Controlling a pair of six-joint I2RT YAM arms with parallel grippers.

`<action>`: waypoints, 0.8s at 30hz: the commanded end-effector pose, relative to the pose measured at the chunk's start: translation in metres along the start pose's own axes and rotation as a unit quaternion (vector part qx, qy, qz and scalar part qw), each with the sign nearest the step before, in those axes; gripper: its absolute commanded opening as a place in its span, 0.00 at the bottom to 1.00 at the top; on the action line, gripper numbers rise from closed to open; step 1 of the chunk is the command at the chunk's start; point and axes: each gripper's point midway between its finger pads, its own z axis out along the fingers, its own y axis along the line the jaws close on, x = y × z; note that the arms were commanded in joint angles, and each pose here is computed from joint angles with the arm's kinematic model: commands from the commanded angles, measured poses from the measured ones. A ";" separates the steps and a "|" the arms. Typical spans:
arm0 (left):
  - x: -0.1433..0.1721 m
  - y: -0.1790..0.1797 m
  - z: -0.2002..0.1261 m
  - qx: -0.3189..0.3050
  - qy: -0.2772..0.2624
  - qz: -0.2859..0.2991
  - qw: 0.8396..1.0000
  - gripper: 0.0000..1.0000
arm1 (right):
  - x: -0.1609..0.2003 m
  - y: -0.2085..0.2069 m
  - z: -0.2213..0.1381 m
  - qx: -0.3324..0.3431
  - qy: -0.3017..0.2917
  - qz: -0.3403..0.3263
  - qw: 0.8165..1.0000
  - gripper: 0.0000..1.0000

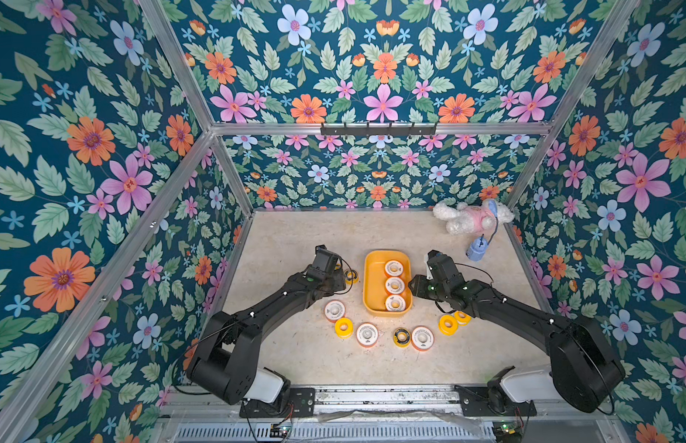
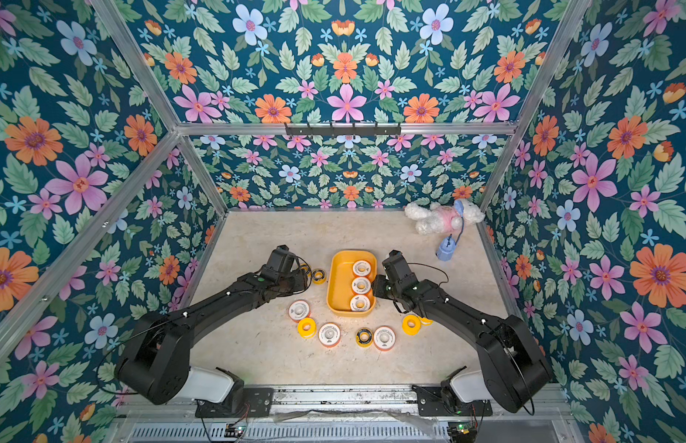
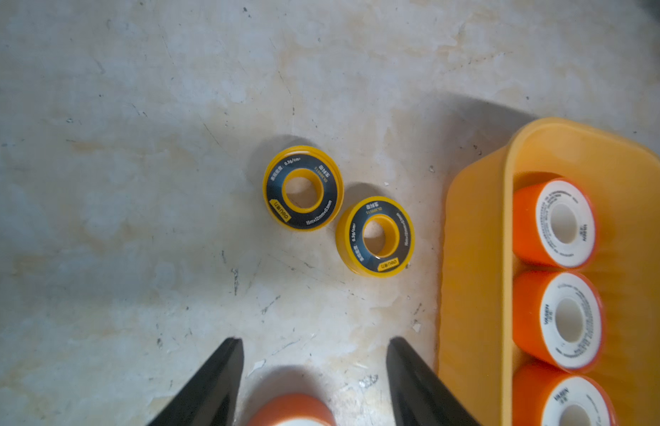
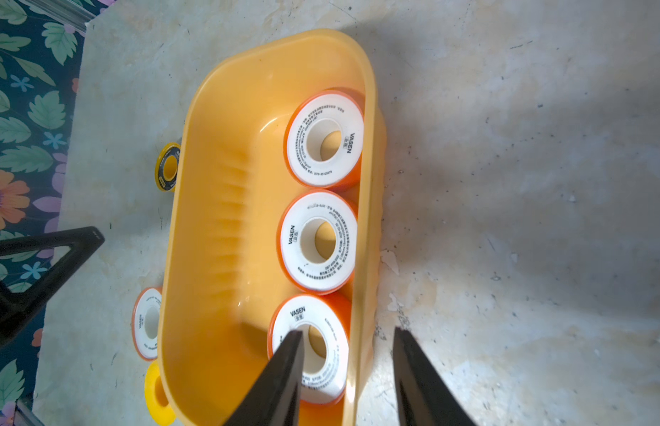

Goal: Put the sealing tape into the storage box
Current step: Pick up the sealing tape at the center of the board.

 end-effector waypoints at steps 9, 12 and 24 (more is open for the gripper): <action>-0.029 0.009 0.040 -0.023 0.015 0.028 0.999 0.77 | -0.004 0.001 0.004 -0.010 -0.008 0.012 1.000 0.45; -0.034 0.012 0.050 -0.030 0.019 0.029 0.999 0.77 | -0.004 0.000 0.004 -0.010 -0.006 0.013 1.000 0.45; -0.032 0.008 0.081 -0.024 0.049 0.047 0.997 0.79 | -0.001 0.000 0.004 -0.012 -0.003 0.011 1.000 0.45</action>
